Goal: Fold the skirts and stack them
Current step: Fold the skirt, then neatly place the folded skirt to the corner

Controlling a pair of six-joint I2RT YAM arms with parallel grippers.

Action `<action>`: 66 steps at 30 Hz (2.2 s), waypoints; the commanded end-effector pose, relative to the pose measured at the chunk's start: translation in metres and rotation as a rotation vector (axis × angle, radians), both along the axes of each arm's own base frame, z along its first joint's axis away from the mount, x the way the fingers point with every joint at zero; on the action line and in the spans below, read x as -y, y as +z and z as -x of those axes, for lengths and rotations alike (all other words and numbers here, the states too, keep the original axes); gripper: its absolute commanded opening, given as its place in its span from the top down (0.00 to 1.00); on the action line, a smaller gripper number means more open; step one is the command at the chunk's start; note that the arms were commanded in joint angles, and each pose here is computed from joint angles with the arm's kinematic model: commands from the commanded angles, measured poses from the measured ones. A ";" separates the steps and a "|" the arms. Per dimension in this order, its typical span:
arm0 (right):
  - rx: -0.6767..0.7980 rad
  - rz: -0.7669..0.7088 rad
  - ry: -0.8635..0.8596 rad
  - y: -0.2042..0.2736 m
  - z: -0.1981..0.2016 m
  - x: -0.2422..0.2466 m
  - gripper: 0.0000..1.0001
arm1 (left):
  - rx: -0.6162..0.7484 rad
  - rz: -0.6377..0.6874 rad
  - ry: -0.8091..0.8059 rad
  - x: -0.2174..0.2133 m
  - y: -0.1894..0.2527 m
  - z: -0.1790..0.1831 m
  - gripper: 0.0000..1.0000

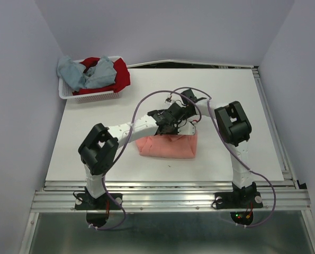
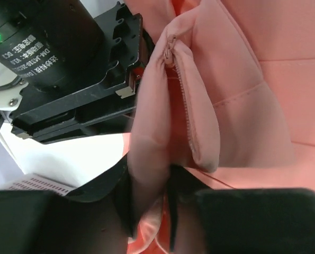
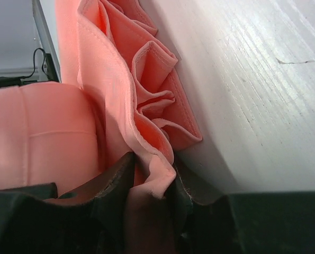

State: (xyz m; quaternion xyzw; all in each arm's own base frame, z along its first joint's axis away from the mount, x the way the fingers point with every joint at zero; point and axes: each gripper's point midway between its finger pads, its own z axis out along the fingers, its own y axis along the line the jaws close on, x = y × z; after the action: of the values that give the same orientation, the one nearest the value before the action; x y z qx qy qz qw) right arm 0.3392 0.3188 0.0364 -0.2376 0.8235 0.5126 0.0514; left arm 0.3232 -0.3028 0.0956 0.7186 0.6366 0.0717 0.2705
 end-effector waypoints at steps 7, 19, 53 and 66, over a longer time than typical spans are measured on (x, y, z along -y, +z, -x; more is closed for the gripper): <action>0.111 0.053 -0.027 0.013 -0.020 -0.007 0.60 | 0.316 0.227 0.107 -0.005 0.089 -0.035 0.22; 0.328 0.080 -0.243 0.078 -0.118 0.022 0.37 | 0.175 0.621 0.333 -0.031 0.157 0.019 0.01; 0.221 0.068 -0.327 0.138 -0.011 0.121 0.17 | -0.171 0.792 0.977 -0.071 0.061 -0.093 0.30; 0.281 0.151 -0.487 0.152 -0.031 0.165 0.00 | -0.242 0.580 0.891 -0.021 0.034 -0.010 0.05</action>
State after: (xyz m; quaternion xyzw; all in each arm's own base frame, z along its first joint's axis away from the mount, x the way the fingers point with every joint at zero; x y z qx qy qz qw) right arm 0.3676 0.1597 0.1603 -0.1001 0.8828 0.3972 0.2299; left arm 0.3285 -0.3021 0.1604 0.3000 0.8725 -0.1304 0.3629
